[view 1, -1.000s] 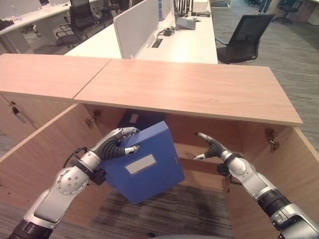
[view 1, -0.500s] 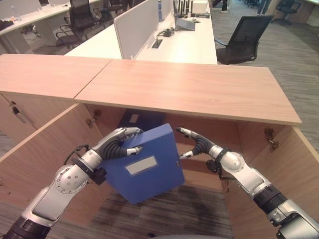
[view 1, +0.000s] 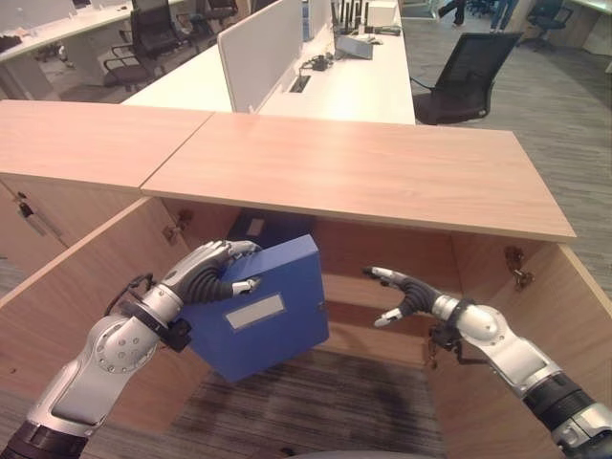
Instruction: Put the empty folder in the office cabinet
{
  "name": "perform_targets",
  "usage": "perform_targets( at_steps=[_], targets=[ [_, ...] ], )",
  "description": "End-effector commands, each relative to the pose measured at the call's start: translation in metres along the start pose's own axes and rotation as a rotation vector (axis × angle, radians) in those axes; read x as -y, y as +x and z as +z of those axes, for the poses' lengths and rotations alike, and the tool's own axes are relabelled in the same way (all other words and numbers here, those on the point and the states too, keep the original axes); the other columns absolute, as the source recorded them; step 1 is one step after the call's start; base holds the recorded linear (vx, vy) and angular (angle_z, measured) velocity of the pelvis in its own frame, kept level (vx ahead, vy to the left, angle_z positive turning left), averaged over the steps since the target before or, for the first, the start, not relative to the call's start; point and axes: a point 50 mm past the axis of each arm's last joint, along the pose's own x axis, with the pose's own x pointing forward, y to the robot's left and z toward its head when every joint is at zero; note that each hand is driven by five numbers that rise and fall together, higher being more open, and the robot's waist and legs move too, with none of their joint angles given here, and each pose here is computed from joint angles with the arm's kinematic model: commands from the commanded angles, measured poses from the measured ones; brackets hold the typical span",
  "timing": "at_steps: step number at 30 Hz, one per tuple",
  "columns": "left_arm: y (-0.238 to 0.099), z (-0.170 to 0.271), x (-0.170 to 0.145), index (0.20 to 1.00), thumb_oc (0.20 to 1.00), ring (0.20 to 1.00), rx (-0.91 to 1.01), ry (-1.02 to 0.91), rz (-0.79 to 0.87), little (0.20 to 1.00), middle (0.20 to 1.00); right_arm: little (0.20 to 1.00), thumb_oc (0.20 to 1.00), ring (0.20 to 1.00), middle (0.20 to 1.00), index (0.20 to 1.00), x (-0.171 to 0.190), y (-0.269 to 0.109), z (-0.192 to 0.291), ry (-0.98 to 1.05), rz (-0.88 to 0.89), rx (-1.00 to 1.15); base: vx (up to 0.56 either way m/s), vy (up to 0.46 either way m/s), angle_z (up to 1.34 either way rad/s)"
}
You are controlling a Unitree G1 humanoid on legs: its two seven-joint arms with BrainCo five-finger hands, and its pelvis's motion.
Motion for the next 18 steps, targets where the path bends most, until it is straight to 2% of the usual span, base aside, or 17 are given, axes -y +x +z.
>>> perform_targets(
  at_steps=[1, 6, 18],
  targets=[
    [-0.001, 0.013, -0.019, 0.200, 0.200, 0.200, 0.089, 0.035, 0.090, 0.200, 0.200, 1.000, 1.000, 1.000, 1.000, 1.000, 0.006, 0.007, 0.018, -0.028, -0.008, 0.086, 0.00, 0.000, 0.00],
    [0.005, 0.025, -0.017, 0.200, 0.200, 0.200, 0.164, -0.042, 0.096, 0.200, 0.200, 1.000, 1.000, 1.000, 1.000, 1.000, -0.003, 0.018, 0.024, -0.008, 0.007, 0.116, 0.00, 0.000, 0.00],
    [0.015, 0.038, -0.015, 0.200, 0.200, 0.200, 0.246, -0.075, 0.100, 0.200, 0.200, 1.000, 1.000, 1.000, 1.000, 1.000, -0.015, 0.037, 0.045, 0.022, 0.037, 0.204, 0.00, 0.000, 0.00]
  ],
)
